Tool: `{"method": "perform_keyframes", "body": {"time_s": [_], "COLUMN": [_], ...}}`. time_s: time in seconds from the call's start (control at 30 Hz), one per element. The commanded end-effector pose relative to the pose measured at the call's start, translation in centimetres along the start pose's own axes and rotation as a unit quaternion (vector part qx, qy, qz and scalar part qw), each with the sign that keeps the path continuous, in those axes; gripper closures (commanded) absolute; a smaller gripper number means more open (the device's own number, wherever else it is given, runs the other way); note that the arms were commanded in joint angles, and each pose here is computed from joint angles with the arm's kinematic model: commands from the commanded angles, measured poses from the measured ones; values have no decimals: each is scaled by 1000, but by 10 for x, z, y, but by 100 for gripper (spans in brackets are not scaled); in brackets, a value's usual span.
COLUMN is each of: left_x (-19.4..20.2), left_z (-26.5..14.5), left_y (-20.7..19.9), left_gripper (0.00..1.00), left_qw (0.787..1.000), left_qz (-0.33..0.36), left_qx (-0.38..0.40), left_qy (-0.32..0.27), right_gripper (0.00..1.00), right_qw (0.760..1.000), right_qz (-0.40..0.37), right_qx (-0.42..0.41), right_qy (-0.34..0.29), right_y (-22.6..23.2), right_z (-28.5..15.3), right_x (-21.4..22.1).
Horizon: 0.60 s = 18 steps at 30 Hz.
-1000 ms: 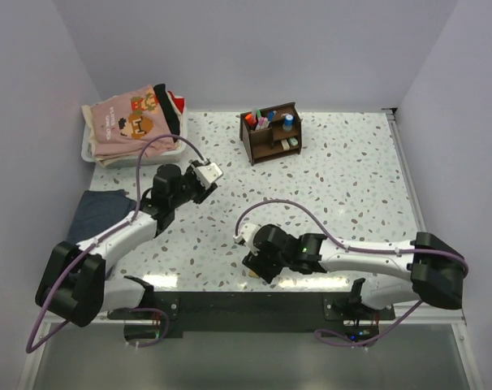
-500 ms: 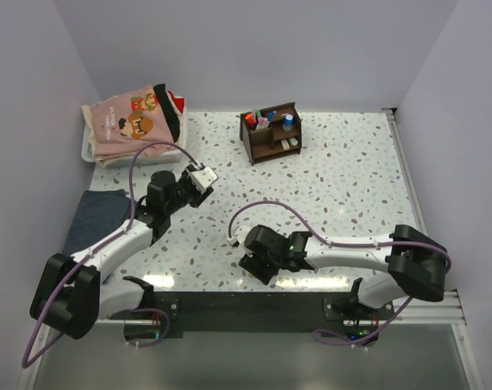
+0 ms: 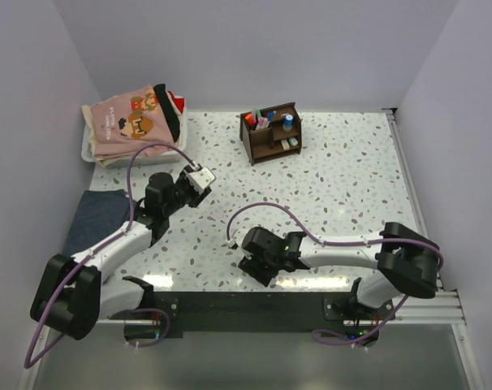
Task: Sort the stationery into containers
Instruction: Pick up the stationery from the center of the board.
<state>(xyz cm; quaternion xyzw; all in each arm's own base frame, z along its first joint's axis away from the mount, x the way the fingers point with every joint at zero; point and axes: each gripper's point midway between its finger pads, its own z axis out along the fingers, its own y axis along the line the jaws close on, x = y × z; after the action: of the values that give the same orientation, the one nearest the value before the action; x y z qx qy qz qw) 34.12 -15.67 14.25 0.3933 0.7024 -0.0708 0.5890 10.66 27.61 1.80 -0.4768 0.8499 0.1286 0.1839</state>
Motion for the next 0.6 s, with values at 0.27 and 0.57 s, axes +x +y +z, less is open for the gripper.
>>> {"method": "perform_keyframes", "body": {"time_s": [0.27,0.57], "left_x": [-11,-10], "left_z": [-3,-3], "left_y": [5,1], "left_gripper": [47,47], "left_qw": [999,1000], "left_qz": [-3,-9], "left_qx": [-14,-4], "left_qy": [-30,-29], "right_gripper": [62,56], "right_qw": [999,999], "right_qz": [6,2], "right_qx": [-21,-18], "right_qy": [-26,-29], "right_y": [12,10], "right_z": [4,1], "right_x": [-22,-23]}}
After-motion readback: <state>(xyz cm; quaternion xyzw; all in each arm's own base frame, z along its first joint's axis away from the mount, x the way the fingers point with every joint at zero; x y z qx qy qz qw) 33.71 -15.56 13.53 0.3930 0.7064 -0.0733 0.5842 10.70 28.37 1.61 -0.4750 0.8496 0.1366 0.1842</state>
